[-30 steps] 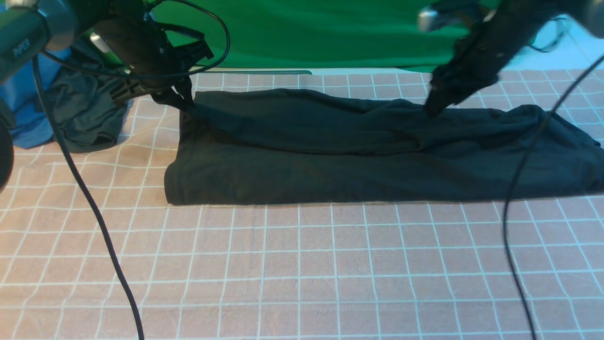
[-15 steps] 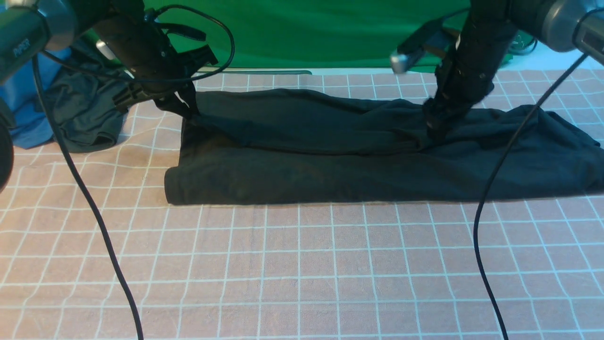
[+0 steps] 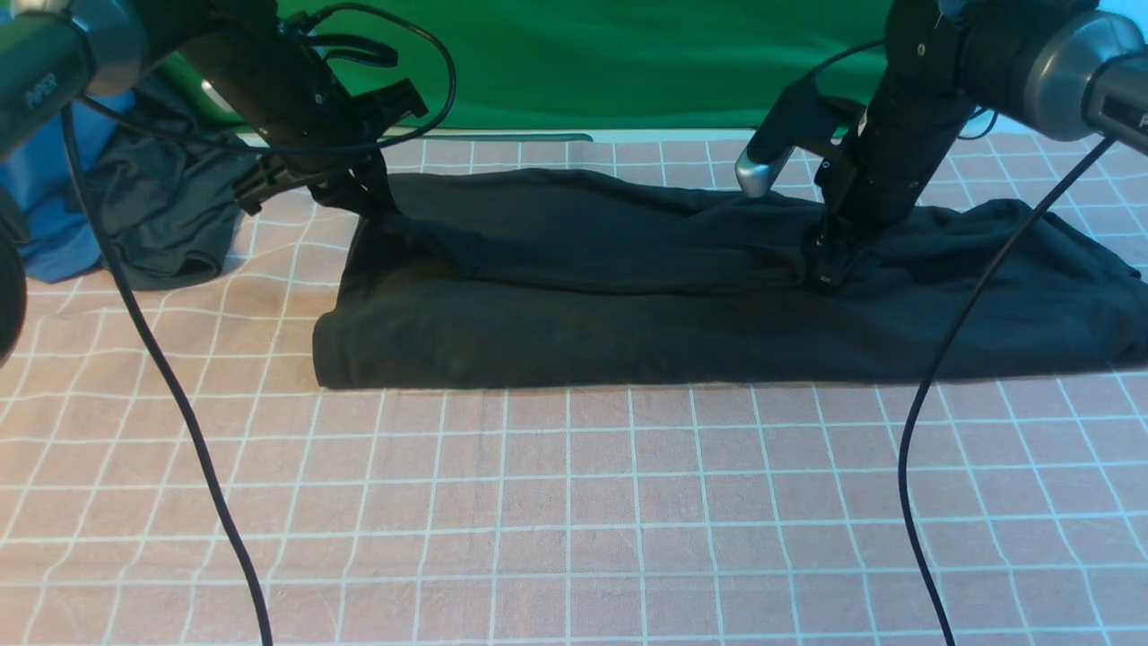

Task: Fold a long-sleeved shirt over a pink coffee tablecloth.
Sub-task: 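Fold the black garment in half by bringing its near edge over to the far edge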

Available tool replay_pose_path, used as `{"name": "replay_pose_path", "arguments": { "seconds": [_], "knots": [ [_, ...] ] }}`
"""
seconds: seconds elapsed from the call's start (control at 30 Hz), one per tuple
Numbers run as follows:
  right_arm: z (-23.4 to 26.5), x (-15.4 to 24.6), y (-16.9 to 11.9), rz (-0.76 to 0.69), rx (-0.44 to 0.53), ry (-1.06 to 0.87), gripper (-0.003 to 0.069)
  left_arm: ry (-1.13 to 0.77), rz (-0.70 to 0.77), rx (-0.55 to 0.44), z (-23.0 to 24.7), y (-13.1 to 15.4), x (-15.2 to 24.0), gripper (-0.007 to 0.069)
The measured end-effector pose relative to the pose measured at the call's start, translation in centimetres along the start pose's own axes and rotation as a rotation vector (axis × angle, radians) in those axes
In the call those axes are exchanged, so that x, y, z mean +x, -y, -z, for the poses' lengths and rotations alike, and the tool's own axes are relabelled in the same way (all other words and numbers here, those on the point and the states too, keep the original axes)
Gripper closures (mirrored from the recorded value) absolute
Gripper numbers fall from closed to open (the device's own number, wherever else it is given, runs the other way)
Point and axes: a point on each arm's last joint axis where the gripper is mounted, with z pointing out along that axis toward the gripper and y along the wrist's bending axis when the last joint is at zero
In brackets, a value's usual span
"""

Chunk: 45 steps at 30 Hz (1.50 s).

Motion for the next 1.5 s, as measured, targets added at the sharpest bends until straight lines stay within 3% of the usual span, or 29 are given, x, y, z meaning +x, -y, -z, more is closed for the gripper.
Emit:
{"name": "replay_pose_path", "arguments": {
  "seconds": [0.2,0.27,0.33,0.43,0.5,0.77,1.1,1.5],
  "knots": [
    [-1.9,-0.8,-0.7,0.06,0.001,0.011,0.0114,0.003,-0.004,0.001,0.0,0.0,0.0,0.0594],
    [-2.2,-1.3,-0.9,0.07,0.018,0.035,0.0166,0.004,-0.005,-0.002,0.0,0.0,0.0,0.0594],
    [-2.3,-1.6,-1.0,0.074,0.029,0.05,0.023,0.006,-0.007,-0.006,0.0,-0.1,-0.1,0.0594],
    [-2.3,-2.2,-0.9,0.079,0.068,0.099,0.0499,0.011,-0.019,-0.019,0.0,-0.2,-0.1,0.0594],
    [-2.3,-2.3,-0.7,0.08,0.084,0.116,0.0566,0.01,-0.022,-0.025,0.0,-0.2,-0.1,0.0594],
    [-1.6,-2.7,0.3,0.058,0.125,0.157,0.0574,0.065,-0.012,-0.018,0.1,-0.3,-0.7,0.0594],
    [-1.1,-2.2,2.4,-0.108,0.171,0.254,0.0574,0.155,0.126,0.05,-1.2,-2.6,-3.1,0.0594],
    [-2.4,-1.6,3.3,-0.267,0.172,0.288,0.0574,0.253,0.155,0.1,-2.5,-2.6,-4.2,0.0594]
  ]
}}
